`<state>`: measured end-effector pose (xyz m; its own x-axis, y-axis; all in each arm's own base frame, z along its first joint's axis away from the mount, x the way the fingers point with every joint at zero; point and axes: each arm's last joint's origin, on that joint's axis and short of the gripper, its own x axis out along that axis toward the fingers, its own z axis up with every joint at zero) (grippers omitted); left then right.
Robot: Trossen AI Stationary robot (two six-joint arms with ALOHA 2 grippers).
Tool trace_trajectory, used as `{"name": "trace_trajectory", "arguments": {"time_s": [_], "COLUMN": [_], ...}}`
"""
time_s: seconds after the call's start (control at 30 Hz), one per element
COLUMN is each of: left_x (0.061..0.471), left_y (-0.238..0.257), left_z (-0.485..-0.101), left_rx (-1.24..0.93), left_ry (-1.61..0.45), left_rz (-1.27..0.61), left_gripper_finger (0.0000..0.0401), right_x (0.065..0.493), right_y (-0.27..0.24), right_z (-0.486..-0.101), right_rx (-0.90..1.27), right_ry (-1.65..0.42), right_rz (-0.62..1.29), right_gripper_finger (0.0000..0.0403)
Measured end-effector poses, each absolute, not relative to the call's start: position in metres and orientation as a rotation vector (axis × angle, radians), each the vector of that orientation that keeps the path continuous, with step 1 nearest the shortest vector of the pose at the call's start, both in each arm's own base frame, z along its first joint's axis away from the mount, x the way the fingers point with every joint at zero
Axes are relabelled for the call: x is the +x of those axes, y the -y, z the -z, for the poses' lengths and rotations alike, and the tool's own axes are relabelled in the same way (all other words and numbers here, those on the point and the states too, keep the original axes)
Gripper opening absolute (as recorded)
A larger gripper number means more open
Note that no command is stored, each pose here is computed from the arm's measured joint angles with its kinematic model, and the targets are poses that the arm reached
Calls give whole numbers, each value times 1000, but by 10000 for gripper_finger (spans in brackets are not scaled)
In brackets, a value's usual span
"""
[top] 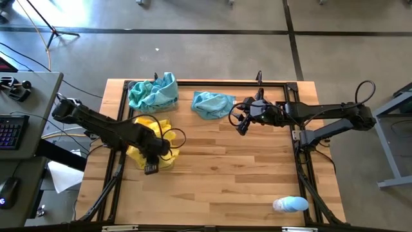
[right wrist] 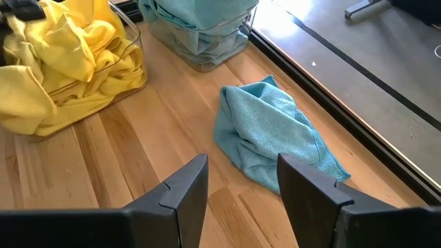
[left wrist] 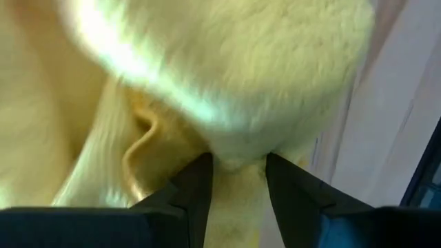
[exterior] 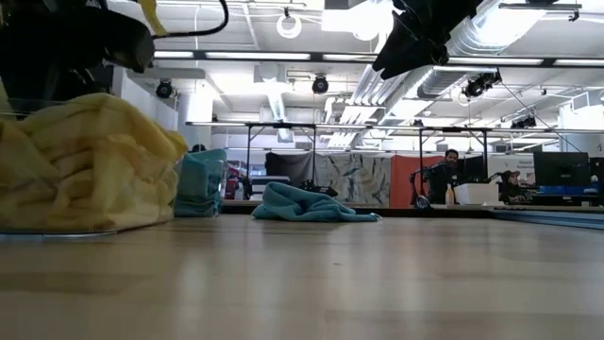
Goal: Sort microfiber towel by color & place in baskets
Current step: Put the yellow microfiber cloth into the bottom transparent bin
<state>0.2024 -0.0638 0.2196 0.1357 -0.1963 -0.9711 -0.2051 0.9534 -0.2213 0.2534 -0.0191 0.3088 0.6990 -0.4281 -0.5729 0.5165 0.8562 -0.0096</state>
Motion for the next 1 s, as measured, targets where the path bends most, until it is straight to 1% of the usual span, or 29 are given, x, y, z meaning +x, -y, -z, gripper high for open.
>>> {"name": "trace_trajectory", "arguments": {"time_s": [0.13,0.23,0.33,0.5,0.63,0.73,0.87,1.0], "left_x": [198,196,192,178,168,157,137,117], "left_y": [61,56,52,44,40,36,31,26], "left_z": [-241,-261,-278,-291,-301,-306,-304,-301], "left_rx": [-286,-207,-107,-11,44,63,50,26], "left_ry": [-1432,-1361,-1265,-1174,-1104,-1060,-1030,-981], "left_rz": [-67,-126,-175,-214,-204,-180,-157,-136], "left_gripper_finger": [126,126,126,126,126,126,126,126], "right_x": [255,261,273,298,320,339,372,415], "right_y": [19,19,18,14,9,3,-5,-13], "right_z": [-310,-311,-307,-292,-286,-291,-303,-312], "right_rx": [161,174,175,189,220,216,166,140], "right_ry": [-578,-544,-527,-506,-437,-373,-355,-370], "right_rz": [526,506,438,350,261,193,158,140], "right_gripper_finger": [169,169,169,169,169,169,169,169]}}
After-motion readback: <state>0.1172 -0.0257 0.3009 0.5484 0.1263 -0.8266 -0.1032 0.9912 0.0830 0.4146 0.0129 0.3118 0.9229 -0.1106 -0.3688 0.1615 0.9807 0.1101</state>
